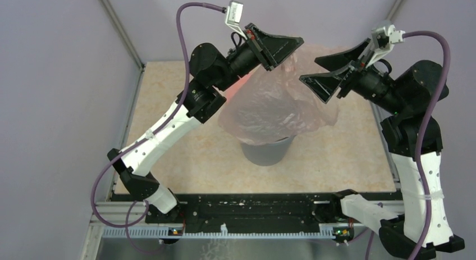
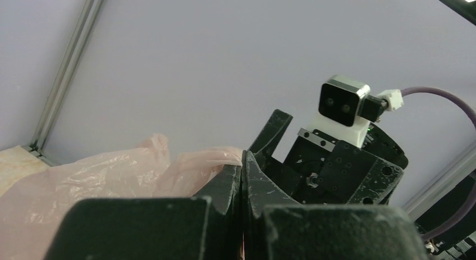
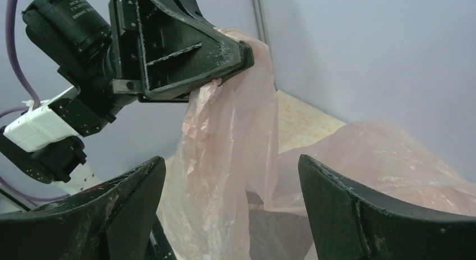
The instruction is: Put the trash bags into the trash bin
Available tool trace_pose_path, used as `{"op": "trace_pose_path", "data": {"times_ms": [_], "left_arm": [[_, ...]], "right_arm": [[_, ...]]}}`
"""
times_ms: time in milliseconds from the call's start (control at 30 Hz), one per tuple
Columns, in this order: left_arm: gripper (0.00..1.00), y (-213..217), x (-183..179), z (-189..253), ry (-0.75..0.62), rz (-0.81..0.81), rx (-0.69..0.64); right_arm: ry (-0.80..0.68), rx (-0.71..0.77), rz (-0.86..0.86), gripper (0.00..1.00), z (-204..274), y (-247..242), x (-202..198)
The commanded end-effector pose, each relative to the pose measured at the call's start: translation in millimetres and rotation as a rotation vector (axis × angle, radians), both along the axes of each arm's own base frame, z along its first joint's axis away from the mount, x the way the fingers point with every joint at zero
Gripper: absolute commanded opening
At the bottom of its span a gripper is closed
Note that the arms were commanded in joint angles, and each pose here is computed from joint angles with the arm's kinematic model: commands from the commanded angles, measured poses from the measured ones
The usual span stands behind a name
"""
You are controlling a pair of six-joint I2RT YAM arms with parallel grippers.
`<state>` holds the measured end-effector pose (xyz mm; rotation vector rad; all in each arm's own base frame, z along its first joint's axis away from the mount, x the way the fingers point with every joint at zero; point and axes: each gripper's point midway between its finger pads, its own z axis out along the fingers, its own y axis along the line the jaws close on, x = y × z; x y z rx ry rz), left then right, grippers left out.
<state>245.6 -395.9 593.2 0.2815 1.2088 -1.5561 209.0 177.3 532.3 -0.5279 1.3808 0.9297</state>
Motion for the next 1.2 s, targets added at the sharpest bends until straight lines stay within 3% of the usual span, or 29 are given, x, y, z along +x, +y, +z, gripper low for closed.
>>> {"op": "trace_pose_path", "data": {"times_ms": [0,233,333,400,467,600,733,867,967,1167], "left_arm": [[0.00,1.1,-5.5,16.4,-0.021,-0.025,-0.035],[0.00,-5.2,-3.2,13.3,-0.015,-0.040,-0.029],[0.00,-7.2,-3.3,12.2,-0.012,-0.049,-0.027],[0.00,-7.7,-4.8,12.3,-0.015,-0.057,-0.025],[0.06,-7.4,-7.1,12.2,-0.022,-0.064,-0.021],[0.45,-2.3,-16.6,15.4,-0.058,-0.081,-0.021],[0.69,6.0,-28.3,14.9,-0.084,-0.093,-0.010],[0.82,17.1,-38.4,3.5,-0.100,-0.091,0.008],[0.86,30.4,-52.4,3.0,-0.135,-0.094,0.020],[0.84,55.6,-67.9,-16.3,-0.162,-0.050,0.107]], "right_arm": [[-0.058,0.025,0.061,0.87,19.2,9.6,1.1],[-0.032,0.008,0.090,0.81,14.2,36.3,5.4],[-0.014,0.018,0.082,0.72,13.0,39.5,10.1],[-0.004,0.026,0.039,0.60,13.0,35.7,16.7],[0.009,0.031,-0.022,0.40,13.3,28.9,24.6],[0.052,0.028,-0.117,0.01,6.9,19.4,38.9],[0.075,0.036,-0.175,0.00,3.2,12.8,47.1],[0.095,0.036,-0.204,0.00,0.2,11.0,54.2],[0.114,0.030,-0.225,0.00,-4.3,10.4,61.5],[0.119,0.024,-0.262,0.00,-5.4,6.6,68.1]]}}
